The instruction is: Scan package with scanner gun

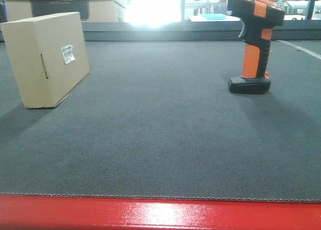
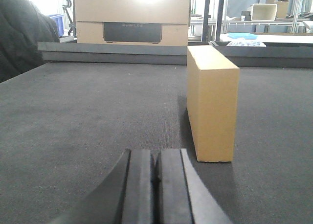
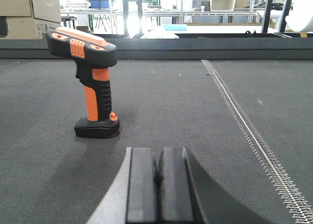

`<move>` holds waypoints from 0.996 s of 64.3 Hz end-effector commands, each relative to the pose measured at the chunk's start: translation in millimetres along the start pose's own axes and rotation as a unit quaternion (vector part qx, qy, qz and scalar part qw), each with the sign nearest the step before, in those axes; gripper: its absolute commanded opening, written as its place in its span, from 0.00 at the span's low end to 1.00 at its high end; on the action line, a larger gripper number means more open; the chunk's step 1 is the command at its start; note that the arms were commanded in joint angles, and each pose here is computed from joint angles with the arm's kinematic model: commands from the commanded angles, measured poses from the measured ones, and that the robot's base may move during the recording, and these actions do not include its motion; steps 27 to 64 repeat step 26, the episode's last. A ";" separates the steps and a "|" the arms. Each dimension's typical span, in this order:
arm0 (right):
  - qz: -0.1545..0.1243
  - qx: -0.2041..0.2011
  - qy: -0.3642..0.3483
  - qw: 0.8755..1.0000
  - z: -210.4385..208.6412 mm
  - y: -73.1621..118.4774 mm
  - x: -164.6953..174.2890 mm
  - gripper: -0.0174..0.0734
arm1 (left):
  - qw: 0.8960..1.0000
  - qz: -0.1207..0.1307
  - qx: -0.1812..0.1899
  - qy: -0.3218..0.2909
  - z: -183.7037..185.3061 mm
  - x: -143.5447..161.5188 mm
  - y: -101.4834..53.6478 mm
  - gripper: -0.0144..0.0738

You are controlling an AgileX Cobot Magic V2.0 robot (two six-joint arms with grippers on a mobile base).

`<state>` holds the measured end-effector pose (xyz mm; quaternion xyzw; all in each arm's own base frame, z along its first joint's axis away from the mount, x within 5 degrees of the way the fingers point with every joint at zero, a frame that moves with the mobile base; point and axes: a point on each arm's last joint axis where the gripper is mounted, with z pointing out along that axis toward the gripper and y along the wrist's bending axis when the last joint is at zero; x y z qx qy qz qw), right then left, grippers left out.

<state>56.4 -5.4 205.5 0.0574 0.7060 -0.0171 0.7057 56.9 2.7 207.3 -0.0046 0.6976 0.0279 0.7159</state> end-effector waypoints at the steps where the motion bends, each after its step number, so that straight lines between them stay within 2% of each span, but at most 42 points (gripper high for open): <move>1: -0.001 0.003 -0.006 1.000 -0.1 -0.4 -0.5 0.01 | 1.000 -0.002 -0.002 -0.014 -0.5 -2.9 0.2 0.04; 64: -0.001 0.003 -0.006 1.000 -0.1 -0.4 -0.5 0.01 | 1.000 -0.002 -0.002 -0.014 -0.5 -2.9 0.2 0.04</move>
